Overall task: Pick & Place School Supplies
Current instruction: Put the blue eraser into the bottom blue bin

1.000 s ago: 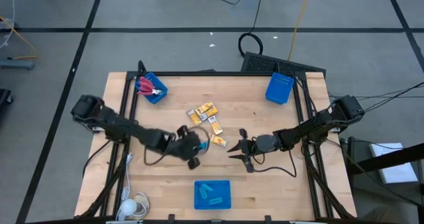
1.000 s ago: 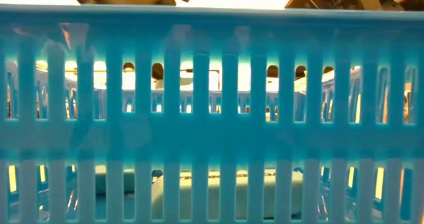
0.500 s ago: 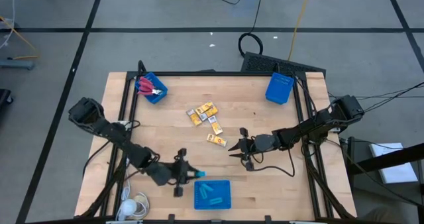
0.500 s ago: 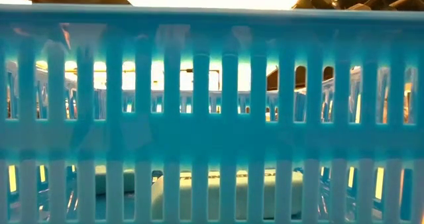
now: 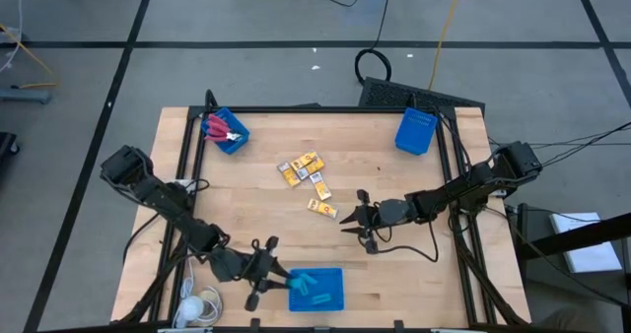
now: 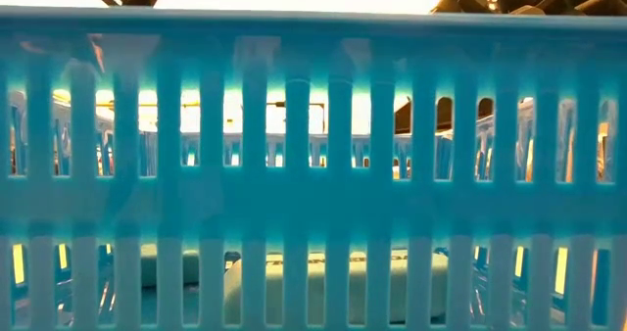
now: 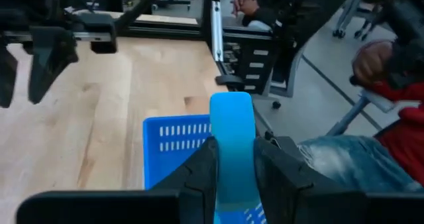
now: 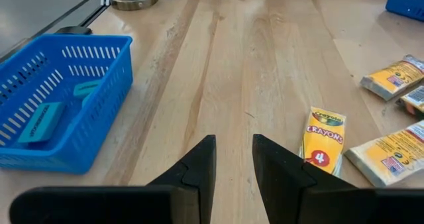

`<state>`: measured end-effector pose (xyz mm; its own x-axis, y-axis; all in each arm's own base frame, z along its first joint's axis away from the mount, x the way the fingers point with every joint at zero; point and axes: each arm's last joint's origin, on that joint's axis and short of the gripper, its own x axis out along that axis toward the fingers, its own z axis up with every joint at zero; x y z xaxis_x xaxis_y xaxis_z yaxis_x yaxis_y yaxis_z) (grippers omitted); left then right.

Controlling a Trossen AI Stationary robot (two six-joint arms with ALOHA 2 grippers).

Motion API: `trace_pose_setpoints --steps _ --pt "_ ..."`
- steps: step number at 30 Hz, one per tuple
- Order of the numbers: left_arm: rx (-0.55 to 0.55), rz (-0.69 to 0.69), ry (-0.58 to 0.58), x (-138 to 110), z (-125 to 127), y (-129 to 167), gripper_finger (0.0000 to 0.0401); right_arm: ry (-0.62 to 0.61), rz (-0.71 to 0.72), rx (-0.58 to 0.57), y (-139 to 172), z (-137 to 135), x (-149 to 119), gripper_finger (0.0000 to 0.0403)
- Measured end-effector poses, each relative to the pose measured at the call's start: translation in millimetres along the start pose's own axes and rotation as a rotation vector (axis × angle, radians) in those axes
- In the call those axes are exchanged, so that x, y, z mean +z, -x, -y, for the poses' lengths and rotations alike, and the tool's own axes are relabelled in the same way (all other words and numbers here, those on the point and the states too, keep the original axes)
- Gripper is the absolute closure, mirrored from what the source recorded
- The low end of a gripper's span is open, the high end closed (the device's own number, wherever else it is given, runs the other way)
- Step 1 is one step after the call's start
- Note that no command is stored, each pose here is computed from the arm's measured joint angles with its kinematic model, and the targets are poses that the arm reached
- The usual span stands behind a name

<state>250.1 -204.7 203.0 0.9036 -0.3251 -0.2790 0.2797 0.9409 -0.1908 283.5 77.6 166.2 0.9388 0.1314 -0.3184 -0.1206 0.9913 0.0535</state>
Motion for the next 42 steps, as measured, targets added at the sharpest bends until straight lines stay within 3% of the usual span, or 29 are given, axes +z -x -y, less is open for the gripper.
trace_pose_setpoints --steps 6,13,21,25,35,42 --pt "0.021 -0.041 0.037 -2 2 -12 0.0315 0.001 0.001 0.000 0 0 0 0.0314" --pt "0.004 -0.216 -0.013 -3 8 -52 0.0315 0.000 0.007 0.001 0 0 1 0.0314" --pt "0.099 -0.411 -0.069 -1 6 -94 0.0315 0.000 0.003 0.000 0 0 0 0.0314" --pt "0.038 -0.474 -0.072 -7 3 -109 0.0315 -0.004 0.001 0.002 0 0 0 0.0314" --pt "0.090 -0.509 -0.016 -9 -15 -116 0.0315 -0.006 0.001 0.004 0 0 0 0.0314" --pt "0.095 -0.511 0.002 -10 -15 -116 0.0315 -0.009 -0.001 0.004 0 0 0 0.0314"
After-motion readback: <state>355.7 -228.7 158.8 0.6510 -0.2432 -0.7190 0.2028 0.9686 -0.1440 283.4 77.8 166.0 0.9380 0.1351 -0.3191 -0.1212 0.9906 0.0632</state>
